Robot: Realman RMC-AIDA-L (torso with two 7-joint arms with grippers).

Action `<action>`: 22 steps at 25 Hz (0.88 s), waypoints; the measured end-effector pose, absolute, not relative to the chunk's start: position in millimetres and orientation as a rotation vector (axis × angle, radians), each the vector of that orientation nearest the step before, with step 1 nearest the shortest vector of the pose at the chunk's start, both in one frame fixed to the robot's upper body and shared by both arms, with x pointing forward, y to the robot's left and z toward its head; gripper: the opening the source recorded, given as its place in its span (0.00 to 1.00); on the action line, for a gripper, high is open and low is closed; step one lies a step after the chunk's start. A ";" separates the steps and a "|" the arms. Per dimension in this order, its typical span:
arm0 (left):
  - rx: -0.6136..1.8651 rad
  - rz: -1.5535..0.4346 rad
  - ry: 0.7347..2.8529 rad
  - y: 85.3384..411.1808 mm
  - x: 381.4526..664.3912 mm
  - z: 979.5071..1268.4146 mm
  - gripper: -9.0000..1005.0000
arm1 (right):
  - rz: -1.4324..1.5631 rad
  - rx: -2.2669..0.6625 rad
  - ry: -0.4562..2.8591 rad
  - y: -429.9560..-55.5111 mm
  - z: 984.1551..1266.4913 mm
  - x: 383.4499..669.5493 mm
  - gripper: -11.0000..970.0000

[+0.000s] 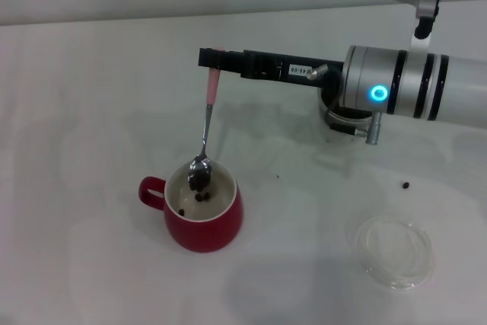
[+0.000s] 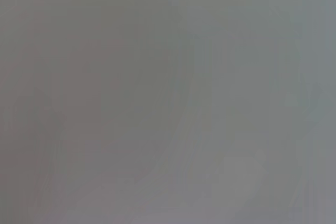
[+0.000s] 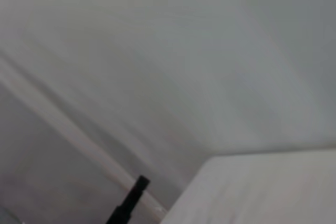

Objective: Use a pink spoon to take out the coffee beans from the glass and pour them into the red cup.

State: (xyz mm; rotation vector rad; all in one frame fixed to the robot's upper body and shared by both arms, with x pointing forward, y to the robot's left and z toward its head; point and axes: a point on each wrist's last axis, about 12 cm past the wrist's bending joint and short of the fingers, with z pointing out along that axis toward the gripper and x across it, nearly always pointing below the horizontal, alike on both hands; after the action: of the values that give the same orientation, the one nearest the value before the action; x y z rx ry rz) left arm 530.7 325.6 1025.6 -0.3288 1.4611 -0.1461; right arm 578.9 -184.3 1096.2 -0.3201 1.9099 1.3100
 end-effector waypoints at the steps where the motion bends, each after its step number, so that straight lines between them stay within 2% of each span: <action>1: -0.329 -0.146 1.461 325.7 530.8 1025.6 0.76 | 1.296 -0.362 1.878 -182.3 1097.0 576.4 0.17; 8: -0.331 -0.139 1.462 327.3 531.1 1025.7 0.76 | 1.214 -0.555 1.740 -174.6 1099.1 564.2 0.17; 14: -0.333 -0.136 1.464 328.1 530.3 1025.2 0.76 | 1.236 -0.543 1.668 -182.8 1106.1 562.0 0.17; 17: -0.334 -0.135 1.465 328.5 529.7 1024.9 0.76 | 1.282 -0.466 1.591 -205.0 1113.7 558.9 0.17; 18: -0.334 -0.135 1.465 328.4 529.8 1024.8 0.76 | 1.296 -0.399 1.540 -225.1 1117.1 555.3 0.17; 19: -0.335 -0.134 1.465 328.6 529.5 1024.7 0.76 | 1.296 -0.399 1.540 -225.1 1117.1 555.3 0.17; 22: -0.340 -0.131 1.466 329.6 528.4 1024.1 0.76 | 1.300 -0.263 1.491 -264.7 1118.0 547.7 0.17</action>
State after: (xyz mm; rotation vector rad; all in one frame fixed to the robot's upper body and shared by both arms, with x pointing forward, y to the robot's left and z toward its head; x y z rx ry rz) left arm 528.4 329.6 1024.1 -0.3396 1.4661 -0.1309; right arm 547.7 -264.7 1118.0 -0.2626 1.4913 1.3004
